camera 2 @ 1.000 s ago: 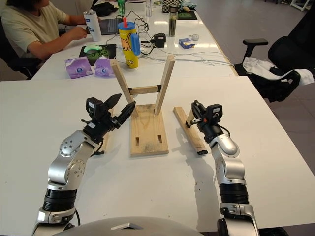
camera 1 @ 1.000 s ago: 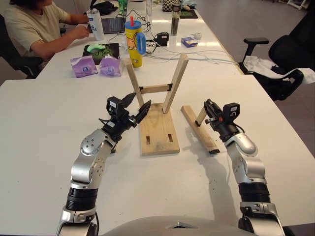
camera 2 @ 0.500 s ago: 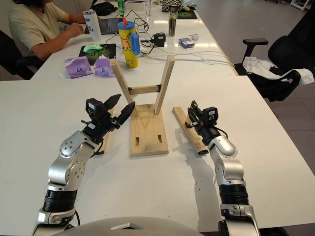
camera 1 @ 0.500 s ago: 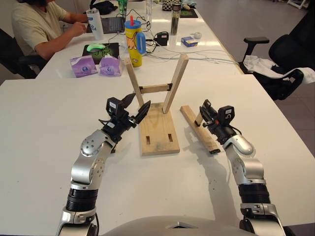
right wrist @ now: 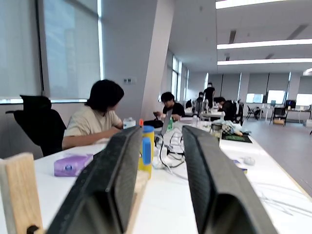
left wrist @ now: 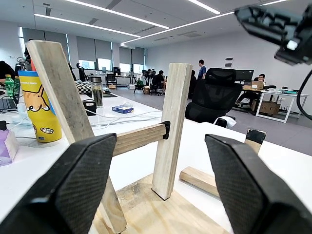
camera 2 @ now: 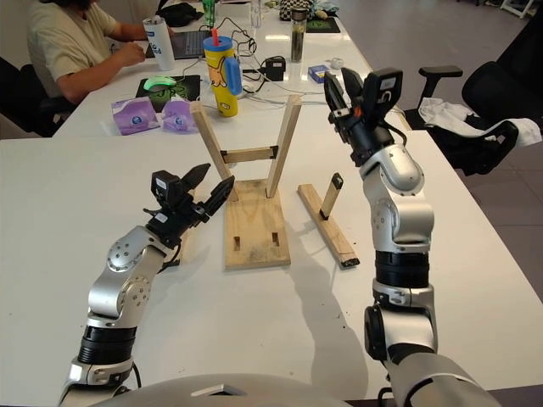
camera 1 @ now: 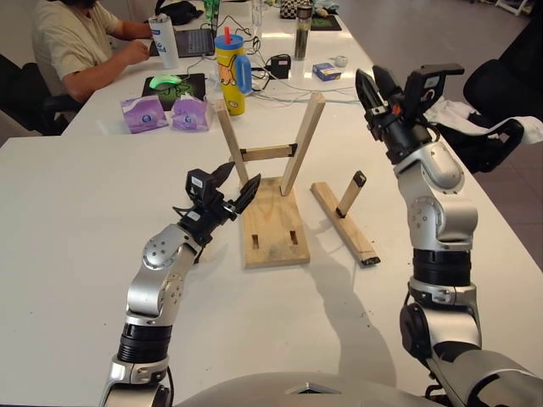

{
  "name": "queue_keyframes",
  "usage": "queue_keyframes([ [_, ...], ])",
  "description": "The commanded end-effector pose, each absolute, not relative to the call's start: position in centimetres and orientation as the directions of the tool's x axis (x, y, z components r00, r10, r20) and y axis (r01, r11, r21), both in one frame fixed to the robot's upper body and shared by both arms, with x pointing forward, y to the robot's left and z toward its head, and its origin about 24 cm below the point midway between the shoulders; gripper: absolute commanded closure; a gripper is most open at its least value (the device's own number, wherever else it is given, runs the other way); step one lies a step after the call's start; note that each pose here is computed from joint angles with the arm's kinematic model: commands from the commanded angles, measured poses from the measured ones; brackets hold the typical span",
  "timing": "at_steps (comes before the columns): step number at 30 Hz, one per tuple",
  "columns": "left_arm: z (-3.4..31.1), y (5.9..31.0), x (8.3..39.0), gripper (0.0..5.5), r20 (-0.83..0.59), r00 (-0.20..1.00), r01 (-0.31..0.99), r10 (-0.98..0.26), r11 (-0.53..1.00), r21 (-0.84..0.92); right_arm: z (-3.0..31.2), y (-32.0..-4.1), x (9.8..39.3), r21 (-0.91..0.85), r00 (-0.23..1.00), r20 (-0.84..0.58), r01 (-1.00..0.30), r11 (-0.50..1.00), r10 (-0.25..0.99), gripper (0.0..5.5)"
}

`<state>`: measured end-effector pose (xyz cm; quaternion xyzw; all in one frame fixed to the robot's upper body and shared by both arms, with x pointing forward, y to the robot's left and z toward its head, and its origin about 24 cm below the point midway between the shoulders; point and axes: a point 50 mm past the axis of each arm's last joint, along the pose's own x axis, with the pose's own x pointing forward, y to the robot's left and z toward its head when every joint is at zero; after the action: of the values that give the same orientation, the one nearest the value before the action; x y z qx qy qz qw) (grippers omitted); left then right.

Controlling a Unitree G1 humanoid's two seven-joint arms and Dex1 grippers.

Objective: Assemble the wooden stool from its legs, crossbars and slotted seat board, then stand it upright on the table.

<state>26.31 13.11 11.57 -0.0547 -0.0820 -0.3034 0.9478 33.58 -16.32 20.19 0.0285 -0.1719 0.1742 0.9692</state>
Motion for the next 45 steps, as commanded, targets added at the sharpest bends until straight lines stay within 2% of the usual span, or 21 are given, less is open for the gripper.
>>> queue_keyframes([
  [1,12.0,12.9,26.8,2.15,0.206,0.797,0.586,-0.567,0.809,-0.038,7.2,-18.2,33.0,0.106,0.976,-0.131,-0.161,0.981,0.174,3.96],
  [3,11.9,13.0,26.7,2.15,0.204,0.797,0.587,-0.568,0.809,-0.039,3.2,-18.3,31.9,0.132,0.947,-0.274,-0.135,0.982,0.167,3.96],
  [5,11.9,13.0,26.9,2.15,0.205,0.794,0.591,-0.573,0.806,-0.037,2.6,-17.8,31.5,0.148,0.938,-0.285,-0.159,0.976,0.197,3.96],
  [9,12.1,13.2,27.1,2.15,0.210,0.797,0.584,-0.566,0.811,-0.034,5.9,-17.1,32.8,0.135,0.960,-0.126,-0.232,0.963,0.249,3.96],
  [13,11.9,13.0,27.1,2.15,0.212,0.800,0.580,-0.561,0.814,-0.035,10.1,-17.0,34.0,0.041,0.962,0.030,-0.273,0.961,0.272,3.96],
  [15,11.8,12.9,27.1,2.15,0.215,0.802,0.577,-0.558,0.816,-0.038,13.7,-16.7,33.9,-0.030,0.938,0.160,-0.308,0.951,0.309,3.96],
  [18,11.7,13.1,26.9,2.15,0.216,0.813,0.561,-0.540,0.827,-0.043,17.1,-16.2,33.0,-0.071,0.892,0.227,-0.384,0.920,0.390,3.96],
  [21,11.4,13.3,26.5,2.15,0.214,0.829,0.538,-0.517,0.841,-0.051,17.7,-15.2,30.8,-0.084,0.804,0.164,-0.566,0.820,0.571,3.96],
  [23,11.2,13.4,26.4,2.15,0.213,0.837,0.525,-0.503,0.849,-0.057,16.3,-14.8,28.2,-0.070,0.707,0.029,-0.703,0.707,0.706,3.96],
  [26,11.1,13.6,25.9,2.15,0.212,0.852,0.501,-0.480,0.863,-0.060,13.5,-15.1,25.0,0.011,0.579,-0.171,-0.808,0.589,0.797,3.48],
  [27,11.0,13.7,25.7,2.15,0.212,0.855,0.496,-0.474,0.866,-0.060,12.7,-15.8,24.4,0.054,0.578,-0.213,-0.798,0.601,0.788,3.35],
  [30,11.0,13.8,25.4,2.15,0.210,0.862,0.483,-0.462,0.873,-0.061,10.7,-18.7,24.0,0.043,0.661,-0.326,-0.704,0.709,0.676,2.87],
  [33,10.7,13.6,25.3,2.15,0.197,0.860,0.490,-0.470,0.869,-0.065,8.7,-21.7,25.1,0.006,0.749,-0.418,-0.563,0.826,0.514,2.43],
  [35,10.7,13.6,25.4,2.15,0.196,0.861,0.488,-0.468,0.870,-0.065,7.6,-22.9,26.0,-0.023,0.765,-0.468,-0.511,0.859,0.442,2.12],
  [39,11.0,13.6,25.8,2.15,0.203,0.856,0.496,-0.476,0.866,-0.059,5.7,-23.5,27.1,-0.029,0.745,-0.539,-0.483,0.875,0.393,1.97],
  [45,10.7,13.6,25.7,2.15,0.190,0.844,0.519,-0.501,0.853,-0.057,5.1,-22.3,27.3,0.044,0.715,-0.546,-0.496,0.867,0.437,1.97],
])
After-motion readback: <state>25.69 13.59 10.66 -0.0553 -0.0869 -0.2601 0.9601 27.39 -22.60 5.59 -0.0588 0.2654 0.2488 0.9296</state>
